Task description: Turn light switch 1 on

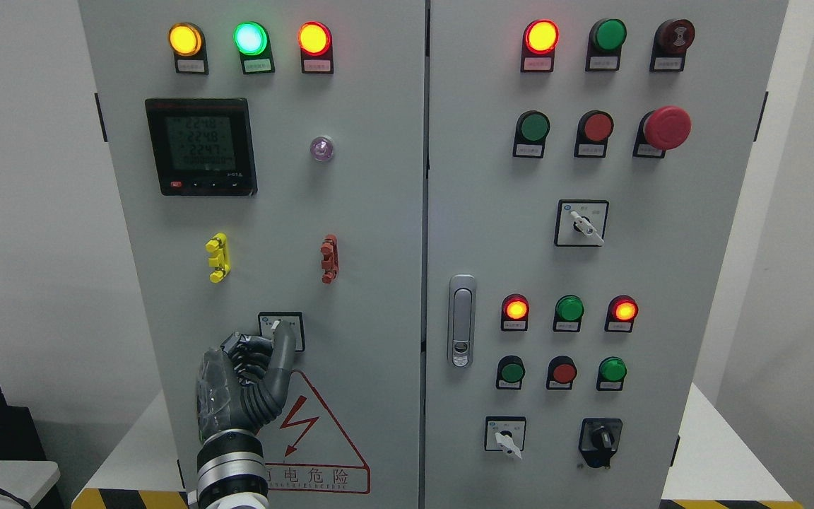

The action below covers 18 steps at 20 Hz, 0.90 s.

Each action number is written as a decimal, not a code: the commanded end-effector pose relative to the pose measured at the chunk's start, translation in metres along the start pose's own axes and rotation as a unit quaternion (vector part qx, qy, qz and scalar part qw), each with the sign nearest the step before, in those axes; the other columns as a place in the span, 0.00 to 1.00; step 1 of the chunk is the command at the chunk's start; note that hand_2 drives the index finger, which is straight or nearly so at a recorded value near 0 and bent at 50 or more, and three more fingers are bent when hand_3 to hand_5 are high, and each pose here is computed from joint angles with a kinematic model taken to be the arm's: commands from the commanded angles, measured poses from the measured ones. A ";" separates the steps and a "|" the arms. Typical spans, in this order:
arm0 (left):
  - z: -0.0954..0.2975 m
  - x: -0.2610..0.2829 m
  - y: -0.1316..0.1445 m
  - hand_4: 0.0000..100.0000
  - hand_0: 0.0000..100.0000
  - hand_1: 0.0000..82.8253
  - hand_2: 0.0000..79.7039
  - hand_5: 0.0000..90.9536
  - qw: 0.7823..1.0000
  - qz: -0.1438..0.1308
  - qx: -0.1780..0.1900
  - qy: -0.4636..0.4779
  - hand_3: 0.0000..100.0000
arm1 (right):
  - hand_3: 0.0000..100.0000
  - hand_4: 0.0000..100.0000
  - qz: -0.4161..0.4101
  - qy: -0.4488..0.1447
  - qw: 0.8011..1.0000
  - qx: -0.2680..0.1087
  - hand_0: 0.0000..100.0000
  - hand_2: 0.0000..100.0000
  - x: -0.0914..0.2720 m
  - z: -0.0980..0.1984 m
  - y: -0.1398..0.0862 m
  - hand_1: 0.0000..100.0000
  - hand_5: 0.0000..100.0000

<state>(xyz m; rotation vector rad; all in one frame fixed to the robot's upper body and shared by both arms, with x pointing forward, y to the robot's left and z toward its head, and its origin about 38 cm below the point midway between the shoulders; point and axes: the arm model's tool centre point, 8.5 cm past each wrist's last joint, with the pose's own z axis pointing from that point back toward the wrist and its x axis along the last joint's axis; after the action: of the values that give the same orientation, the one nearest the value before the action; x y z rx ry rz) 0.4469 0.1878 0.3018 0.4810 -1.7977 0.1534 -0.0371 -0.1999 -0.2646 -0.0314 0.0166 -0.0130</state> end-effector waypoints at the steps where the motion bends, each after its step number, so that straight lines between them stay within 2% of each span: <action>1: 0.000 0.001 0.000 0.82 0.37 0.48 0.70 0.85 1.000 0.000 0.000 -0.001 0.77 | 0.00 0.00 -0.004 0.000 1.000 0.001 0.12 0.00 0.000 0.000 0.001 0.39 0.00; 18: 0.000 0.001 -0.001 0.83 0.43 0.45 0.68 0.85 1.000 0.000 -0.002 -0.001 0.77 | 0.00 0.00 -0.004 0.000 1.000 0.001 0.12 0.00 0.001 0.000 0.001 0.39 0.00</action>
<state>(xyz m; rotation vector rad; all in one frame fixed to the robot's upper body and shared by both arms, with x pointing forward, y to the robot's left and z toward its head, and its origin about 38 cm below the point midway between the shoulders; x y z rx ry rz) 0.4470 0.1873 0.3019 0.4805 -1.7970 0.1514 -0.0372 -0.1997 -0.2646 -0.0312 0.0169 -0.0130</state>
